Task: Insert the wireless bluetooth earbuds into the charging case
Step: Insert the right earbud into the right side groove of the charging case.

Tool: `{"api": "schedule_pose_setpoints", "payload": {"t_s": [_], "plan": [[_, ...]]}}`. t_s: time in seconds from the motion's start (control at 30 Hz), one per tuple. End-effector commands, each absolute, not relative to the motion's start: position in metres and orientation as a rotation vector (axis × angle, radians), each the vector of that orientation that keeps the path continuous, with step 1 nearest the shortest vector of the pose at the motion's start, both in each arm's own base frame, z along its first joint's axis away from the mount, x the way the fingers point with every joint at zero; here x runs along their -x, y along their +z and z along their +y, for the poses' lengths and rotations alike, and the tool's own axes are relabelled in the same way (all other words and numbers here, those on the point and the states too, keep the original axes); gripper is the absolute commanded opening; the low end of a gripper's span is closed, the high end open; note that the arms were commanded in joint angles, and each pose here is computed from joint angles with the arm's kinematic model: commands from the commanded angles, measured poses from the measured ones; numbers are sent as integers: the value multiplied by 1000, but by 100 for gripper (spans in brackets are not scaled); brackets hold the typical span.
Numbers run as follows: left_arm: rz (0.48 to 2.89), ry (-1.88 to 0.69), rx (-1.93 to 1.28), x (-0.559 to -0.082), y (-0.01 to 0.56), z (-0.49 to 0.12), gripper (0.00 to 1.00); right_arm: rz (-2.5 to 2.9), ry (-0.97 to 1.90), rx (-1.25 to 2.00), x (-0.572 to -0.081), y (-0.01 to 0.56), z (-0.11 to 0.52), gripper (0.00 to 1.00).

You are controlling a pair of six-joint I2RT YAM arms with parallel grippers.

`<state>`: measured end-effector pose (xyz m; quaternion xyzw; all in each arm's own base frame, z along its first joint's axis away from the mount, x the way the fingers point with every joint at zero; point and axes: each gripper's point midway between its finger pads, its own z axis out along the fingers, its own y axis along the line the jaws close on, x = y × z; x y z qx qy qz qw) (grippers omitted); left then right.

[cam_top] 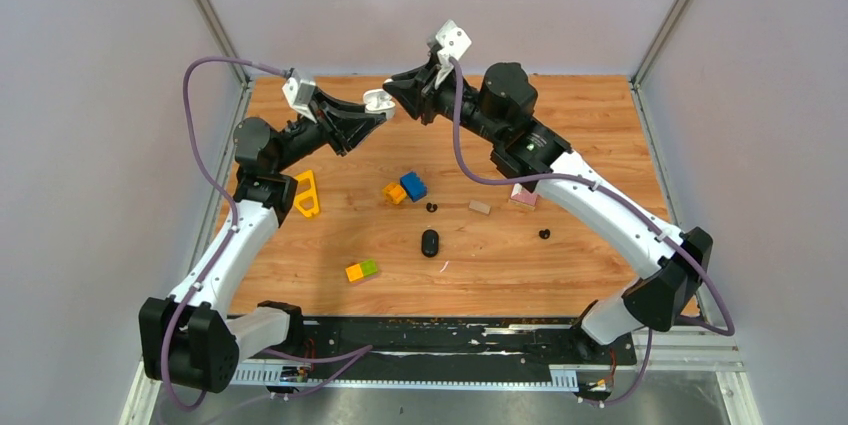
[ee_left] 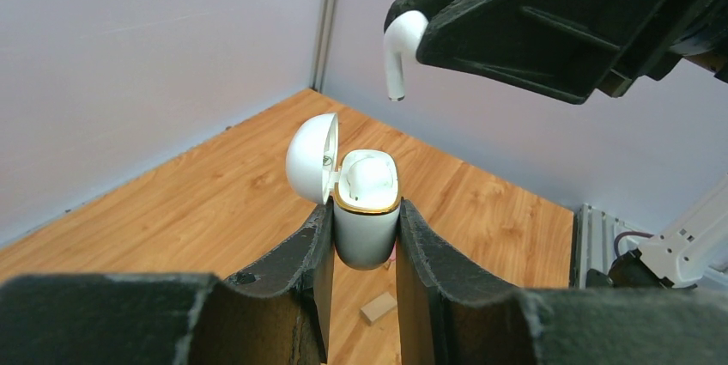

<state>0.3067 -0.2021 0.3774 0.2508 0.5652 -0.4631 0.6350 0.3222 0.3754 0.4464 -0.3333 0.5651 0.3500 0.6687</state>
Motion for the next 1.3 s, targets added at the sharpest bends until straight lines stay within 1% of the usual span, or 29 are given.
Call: {"api": "schedule_pose_setpoints", "payload": {"t_s": [0.0,0.73,1.27], "plan": [[1181,-1040,-581,-297,417,-200,0,1148,816,690,-314,493,378,12],[1155,-1046,-558,-291,429,-198,0,1213,812,691,-317,469,387,12],[1163,-1039,-523,-296,431,-193,0,1232,796,712,-316,457,391,12]]}}
